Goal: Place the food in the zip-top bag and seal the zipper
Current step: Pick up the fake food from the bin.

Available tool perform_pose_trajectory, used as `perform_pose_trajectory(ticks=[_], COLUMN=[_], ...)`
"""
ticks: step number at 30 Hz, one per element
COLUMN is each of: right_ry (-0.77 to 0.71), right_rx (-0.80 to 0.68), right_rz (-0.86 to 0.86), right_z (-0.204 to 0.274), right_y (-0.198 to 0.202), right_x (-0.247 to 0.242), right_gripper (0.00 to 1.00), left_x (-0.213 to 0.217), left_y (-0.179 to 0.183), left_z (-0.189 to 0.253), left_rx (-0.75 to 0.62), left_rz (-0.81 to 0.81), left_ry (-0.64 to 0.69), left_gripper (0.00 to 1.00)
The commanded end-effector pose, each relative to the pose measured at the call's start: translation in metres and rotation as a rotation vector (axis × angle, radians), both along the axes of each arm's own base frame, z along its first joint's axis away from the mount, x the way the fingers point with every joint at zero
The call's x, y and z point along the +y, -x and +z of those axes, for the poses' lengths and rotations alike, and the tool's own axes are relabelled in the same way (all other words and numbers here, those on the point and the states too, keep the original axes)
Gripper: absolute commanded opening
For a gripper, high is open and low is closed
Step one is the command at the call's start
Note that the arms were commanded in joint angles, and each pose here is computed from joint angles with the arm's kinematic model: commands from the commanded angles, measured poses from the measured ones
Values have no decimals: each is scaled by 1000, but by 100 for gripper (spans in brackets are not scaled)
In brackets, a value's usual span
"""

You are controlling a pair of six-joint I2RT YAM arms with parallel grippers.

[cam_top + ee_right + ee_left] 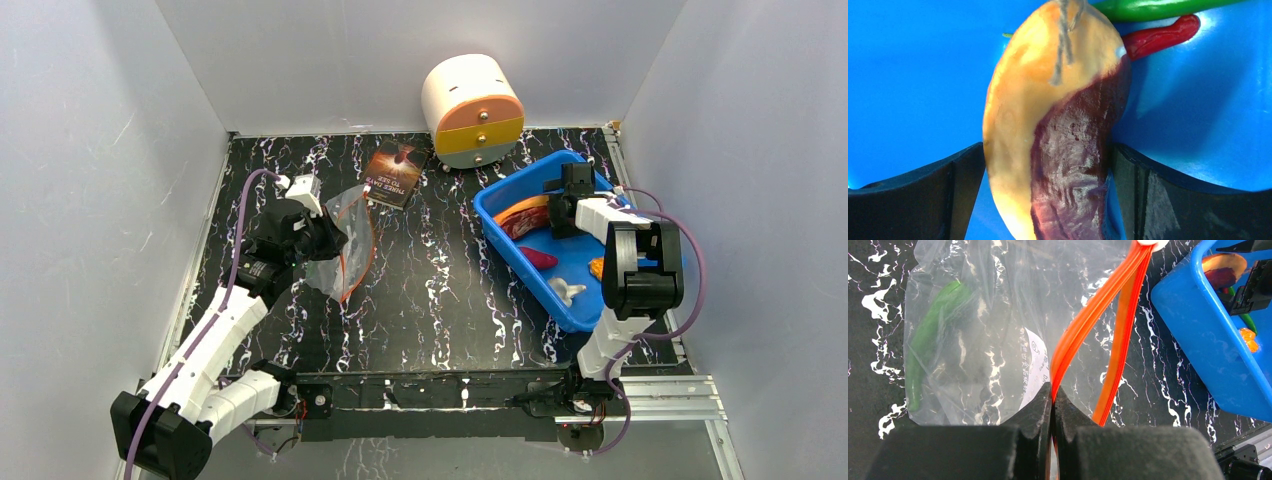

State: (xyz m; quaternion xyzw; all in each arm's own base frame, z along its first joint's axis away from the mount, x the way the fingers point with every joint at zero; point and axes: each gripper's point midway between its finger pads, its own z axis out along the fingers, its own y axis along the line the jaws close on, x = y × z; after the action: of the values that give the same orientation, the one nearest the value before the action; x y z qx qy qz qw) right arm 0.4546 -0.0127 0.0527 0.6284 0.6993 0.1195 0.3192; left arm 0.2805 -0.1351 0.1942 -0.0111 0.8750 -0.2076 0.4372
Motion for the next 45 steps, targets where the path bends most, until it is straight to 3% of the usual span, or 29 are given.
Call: perform_pose_trajectory(ticks=[1,7,17,27,35,45], right_ry=[68,137,340,665,830,779], right_rx=[-121,-214,-264,-454,-695,-1099], right_rz=[32,62,93,219,525,903], right_z=[23,52,104,219,296,364], right_y=[-21,-19,-2,15,24,55], right_x=[-4,-9,-30,-41,3,96], right_gripper=[83,68,66,63,64,60], left_x=[4,4,3,-7,-12,-19], left_y=[-1,-1,0,1,5,12], left_z=[3,1,6,16,22,30], left_rx=[-24,-22,-21,3,15,37], left_rz=[8,10,8,-31,-70,-149], left_ry=[-12,-15,-7,27,34,20], left_gripper=[0,0,0,0,0,0])
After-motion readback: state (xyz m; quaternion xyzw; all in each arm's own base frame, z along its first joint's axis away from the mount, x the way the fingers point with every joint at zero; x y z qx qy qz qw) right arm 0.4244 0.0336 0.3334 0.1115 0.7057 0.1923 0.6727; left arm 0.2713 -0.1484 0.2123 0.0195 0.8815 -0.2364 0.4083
